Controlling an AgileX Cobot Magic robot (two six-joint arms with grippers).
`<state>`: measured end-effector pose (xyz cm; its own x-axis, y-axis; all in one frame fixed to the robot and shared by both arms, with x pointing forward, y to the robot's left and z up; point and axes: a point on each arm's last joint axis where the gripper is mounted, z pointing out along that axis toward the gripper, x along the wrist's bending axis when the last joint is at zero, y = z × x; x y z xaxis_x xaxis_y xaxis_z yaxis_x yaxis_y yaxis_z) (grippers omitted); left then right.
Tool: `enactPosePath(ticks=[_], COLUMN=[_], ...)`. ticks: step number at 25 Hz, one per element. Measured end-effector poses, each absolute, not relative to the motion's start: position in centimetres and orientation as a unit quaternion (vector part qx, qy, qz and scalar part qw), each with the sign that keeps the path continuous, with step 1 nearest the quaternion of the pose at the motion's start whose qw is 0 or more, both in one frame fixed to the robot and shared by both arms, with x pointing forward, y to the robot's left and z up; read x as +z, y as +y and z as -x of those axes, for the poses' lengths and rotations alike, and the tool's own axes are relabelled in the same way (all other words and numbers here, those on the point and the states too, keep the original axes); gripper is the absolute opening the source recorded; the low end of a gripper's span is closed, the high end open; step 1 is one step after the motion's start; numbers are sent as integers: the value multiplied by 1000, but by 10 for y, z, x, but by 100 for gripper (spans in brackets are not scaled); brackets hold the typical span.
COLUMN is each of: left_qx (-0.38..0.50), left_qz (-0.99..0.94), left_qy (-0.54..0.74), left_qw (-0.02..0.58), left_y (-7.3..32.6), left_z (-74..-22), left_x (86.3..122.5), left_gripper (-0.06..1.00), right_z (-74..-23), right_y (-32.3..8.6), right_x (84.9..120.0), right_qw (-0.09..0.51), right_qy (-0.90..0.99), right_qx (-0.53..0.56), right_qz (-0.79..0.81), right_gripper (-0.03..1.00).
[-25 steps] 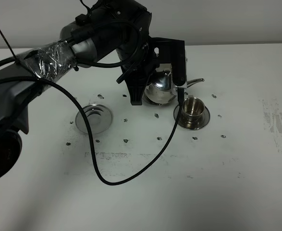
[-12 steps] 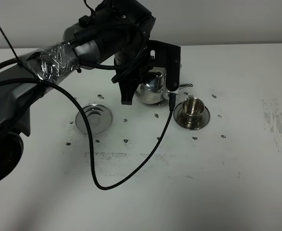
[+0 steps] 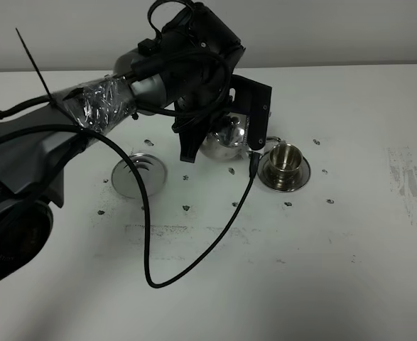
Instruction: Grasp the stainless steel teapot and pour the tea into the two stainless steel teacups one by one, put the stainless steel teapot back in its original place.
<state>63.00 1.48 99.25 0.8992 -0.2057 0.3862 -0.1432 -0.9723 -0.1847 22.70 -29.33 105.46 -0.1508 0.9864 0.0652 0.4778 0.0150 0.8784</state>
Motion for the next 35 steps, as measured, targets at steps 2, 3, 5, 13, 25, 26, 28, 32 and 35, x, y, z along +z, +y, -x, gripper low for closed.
enactPosePath(ticks=[2,3,5,13,25,26,28,32,35], left_qx=[-206,-206,-207,-228,-236,-237,-239,-241,-245], left_qz=[971,971,972,966,962,962,960,959,956], left_qy=[90,89,84,75,85,86,86,91,98], left_qw=[80,80,79,95,104,108,114,121,127], left_y=[14,14,13,9,0,-1,-1,-3,-6], left_z=[-630,-630,-629,-627,-625,-626,-627,-626,-625], left_x=[991,991,991,993,981,979,976,972,971], left_gripper=[18,18,18,18,18,18,18,18,18], right_z=[-227,-227,-227,-227,-227,-227,-227,-227,-227], right_y=[-293,-293,-293,-293,-293,-293,-293,-293,-293], right_x=[1055,1055,1055,1055,1055,1055,1055,1055,1055], right_qw=[313,313,313,313,313,313,313,313,313], right_qy=[640,640,640,640,640,640,640,640,640], right_qx=[407,407,407,407,407,407,407,407,407], right_qz=[-572,-572,-572,-572,-572,-572,-572,-572,-572], right_gripper=[35,35,35,35,35,35,35,35,35])
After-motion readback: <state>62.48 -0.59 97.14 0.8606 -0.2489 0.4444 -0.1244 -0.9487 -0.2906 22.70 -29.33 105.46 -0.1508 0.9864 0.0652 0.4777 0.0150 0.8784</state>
